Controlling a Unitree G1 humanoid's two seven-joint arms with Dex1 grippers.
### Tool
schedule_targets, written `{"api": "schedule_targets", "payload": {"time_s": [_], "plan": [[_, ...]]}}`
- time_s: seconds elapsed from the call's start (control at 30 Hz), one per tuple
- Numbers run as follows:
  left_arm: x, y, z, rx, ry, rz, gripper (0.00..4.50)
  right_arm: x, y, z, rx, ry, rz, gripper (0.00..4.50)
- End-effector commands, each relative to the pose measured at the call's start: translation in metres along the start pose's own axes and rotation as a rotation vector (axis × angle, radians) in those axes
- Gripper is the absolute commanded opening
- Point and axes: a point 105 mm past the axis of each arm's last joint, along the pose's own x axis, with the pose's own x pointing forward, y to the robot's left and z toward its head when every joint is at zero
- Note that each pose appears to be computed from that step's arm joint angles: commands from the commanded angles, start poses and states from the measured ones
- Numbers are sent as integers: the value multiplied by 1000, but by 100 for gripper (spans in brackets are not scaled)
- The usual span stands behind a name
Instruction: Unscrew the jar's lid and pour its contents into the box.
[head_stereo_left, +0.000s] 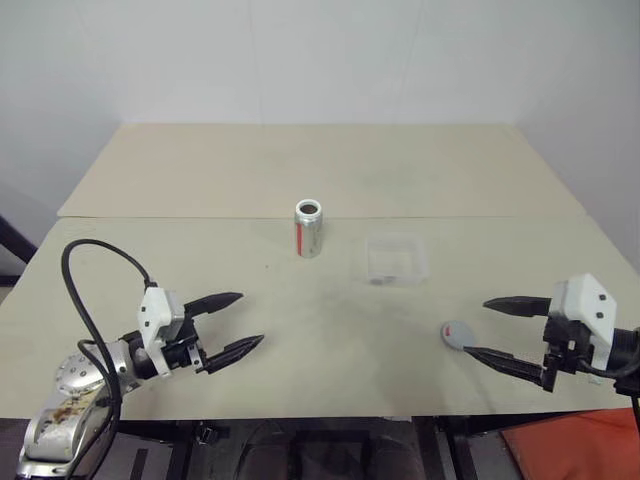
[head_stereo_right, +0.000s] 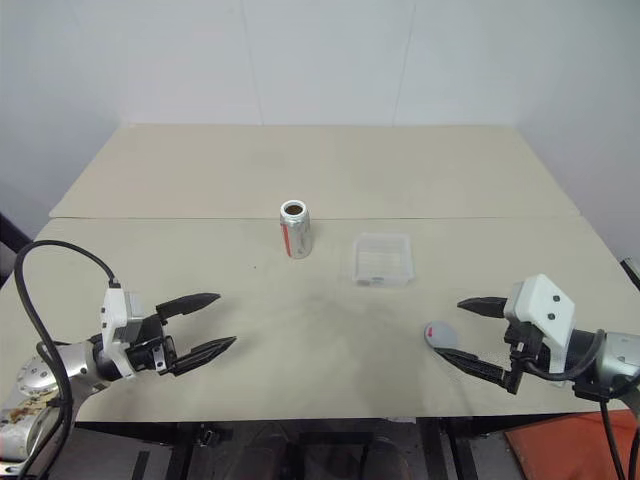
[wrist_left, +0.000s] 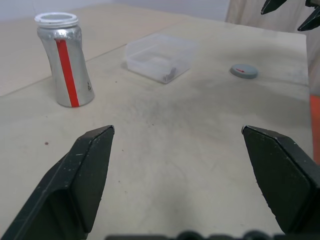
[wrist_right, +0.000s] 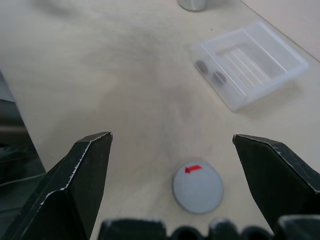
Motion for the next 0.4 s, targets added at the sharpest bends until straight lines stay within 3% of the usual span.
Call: {"api": "schedule_targets", "payload": {"time_s": [0.03,0.4], "plan": [[2,2,11,36,-39,9,444,-3,3,3,-37,16,-30,450],[8,1,13,32,-47,-13,444,-11,10,-3,-20,68,-94,450]]}}
